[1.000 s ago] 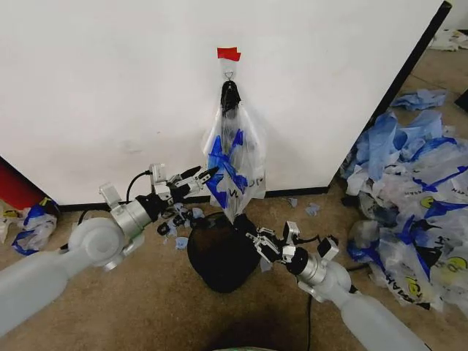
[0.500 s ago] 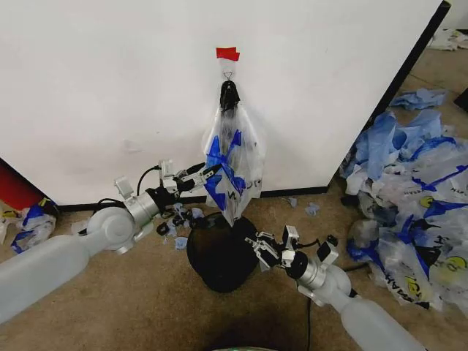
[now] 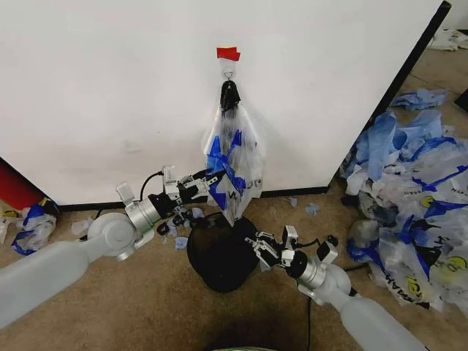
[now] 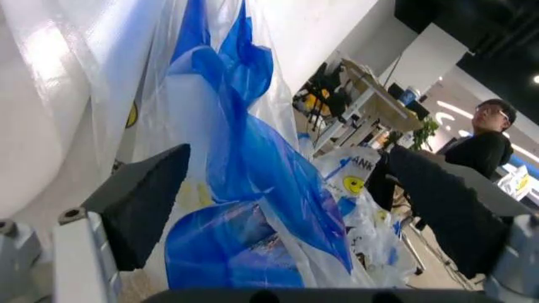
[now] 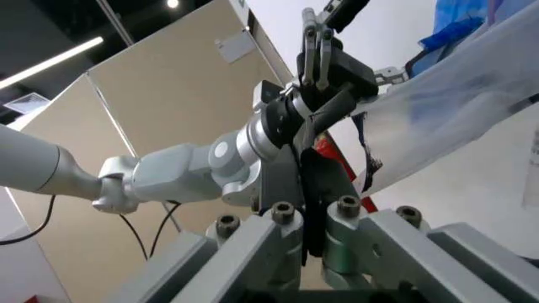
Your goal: Pick up the garbage bag from the wall and place it over the trash bin.
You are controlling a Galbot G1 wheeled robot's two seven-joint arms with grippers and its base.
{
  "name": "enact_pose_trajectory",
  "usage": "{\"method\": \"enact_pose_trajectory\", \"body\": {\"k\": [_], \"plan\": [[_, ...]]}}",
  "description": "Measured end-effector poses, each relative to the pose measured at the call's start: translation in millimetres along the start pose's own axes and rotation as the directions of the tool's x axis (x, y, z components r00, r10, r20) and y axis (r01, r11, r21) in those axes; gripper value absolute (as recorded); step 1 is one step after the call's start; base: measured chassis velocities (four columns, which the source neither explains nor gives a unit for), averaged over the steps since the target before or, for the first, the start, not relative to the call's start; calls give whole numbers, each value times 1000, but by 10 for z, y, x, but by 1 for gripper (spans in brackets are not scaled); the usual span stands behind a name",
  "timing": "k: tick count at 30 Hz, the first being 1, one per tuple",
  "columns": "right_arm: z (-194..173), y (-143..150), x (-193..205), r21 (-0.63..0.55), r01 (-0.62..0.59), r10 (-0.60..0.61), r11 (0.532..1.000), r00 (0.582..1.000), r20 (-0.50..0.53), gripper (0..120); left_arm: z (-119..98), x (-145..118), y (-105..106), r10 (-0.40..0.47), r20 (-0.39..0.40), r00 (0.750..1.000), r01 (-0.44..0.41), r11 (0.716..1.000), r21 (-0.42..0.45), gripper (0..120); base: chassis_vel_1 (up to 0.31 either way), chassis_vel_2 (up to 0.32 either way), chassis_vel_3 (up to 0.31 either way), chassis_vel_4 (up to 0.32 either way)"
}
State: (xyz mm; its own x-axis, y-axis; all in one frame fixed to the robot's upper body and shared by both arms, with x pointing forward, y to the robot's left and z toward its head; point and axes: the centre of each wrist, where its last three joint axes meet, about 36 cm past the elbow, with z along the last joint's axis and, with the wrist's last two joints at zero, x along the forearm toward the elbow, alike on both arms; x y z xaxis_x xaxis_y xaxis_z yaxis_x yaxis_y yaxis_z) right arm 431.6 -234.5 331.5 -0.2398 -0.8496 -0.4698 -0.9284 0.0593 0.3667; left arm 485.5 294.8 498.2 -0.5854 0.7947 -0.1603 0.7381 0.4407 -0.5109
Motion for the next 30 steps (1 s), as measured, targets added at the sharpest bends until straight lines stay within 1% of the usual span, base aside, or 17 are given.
{"method": "enact_pose_trajectory", "body": {"k": [2,7,8,10,11,12,15,16,19,22,24,25,27,30], "plan": [[-3,3,5,3,-3,3,1000,1000,1,0,-2,-6,13,0,-5,1000,0,1000,-2,86,0,0,0,0],[-2,9,9,7,-8,8,1000,1000,1,0,6,-8,30,11,-22,1000,-11,1000,-6,66,0,0,0,0],[-2,9,9,7,-8,8,1000,1000,1,0,6,-8,30,11,-22,1000,-11,1000,-6,66,0,0,0,0],[-2,8,7,11,-9,9,1000,1000,0,0,-4,-23,37,15,-25,1000,-15,1000,-7,57,0,0,0,0],[-2,8,7,11,-9,9,1000,1000,0,0,-9,-27,39,17,-27,999,-17,1000,-8,56,0,0,0,0],[-2,8,6,13,-10,10,1000,1000,1,0,-20,-37,51,22,-34,999,-23,1000,-9,48,0,0,0,0],[7,10,8,15,-11,11,1000,1000,0,0,-34,-51,53,30,-36,999,-30,999,-12,36,0,0,0,0],[7,10,8,15,-11,11,1000,1000,0,0,-34,-51,53,30,-36,999,-30,999,-12,36,0,0,0,0],[19,8,7,15,-12,12,1000,1000,0,0,-34,-54,41,34,-37,999,-35,999,-11,26,0,0,0,0],[30,7,-1,16,-13,13,1000,1000,2,0,-46,-37,29,37,-41,998,-38,999,-12,10,0,0,0,0],[30,7,-2,16,-13,13,1000,1000,1,0,-48,-35,28,37,-41,998,-38,999,-12,8,0,0,0,0],[30,6,-1,16,-13,13,1000,1000,1,0,-52,-29,20,38,-42,998,-38,999,-13,4,0,0,0,0],[28,4,-4,16,-13,13,1000,1000,0,0,-59,-20,5,39,-43,998,-40,999,-14,0,0,0,0,0],[23,4,-9,16,-11,11,1000,1000,0,0,-61,-7,-2,39,-45,998,-39,999,-15,0,0,0,0,0]]}}
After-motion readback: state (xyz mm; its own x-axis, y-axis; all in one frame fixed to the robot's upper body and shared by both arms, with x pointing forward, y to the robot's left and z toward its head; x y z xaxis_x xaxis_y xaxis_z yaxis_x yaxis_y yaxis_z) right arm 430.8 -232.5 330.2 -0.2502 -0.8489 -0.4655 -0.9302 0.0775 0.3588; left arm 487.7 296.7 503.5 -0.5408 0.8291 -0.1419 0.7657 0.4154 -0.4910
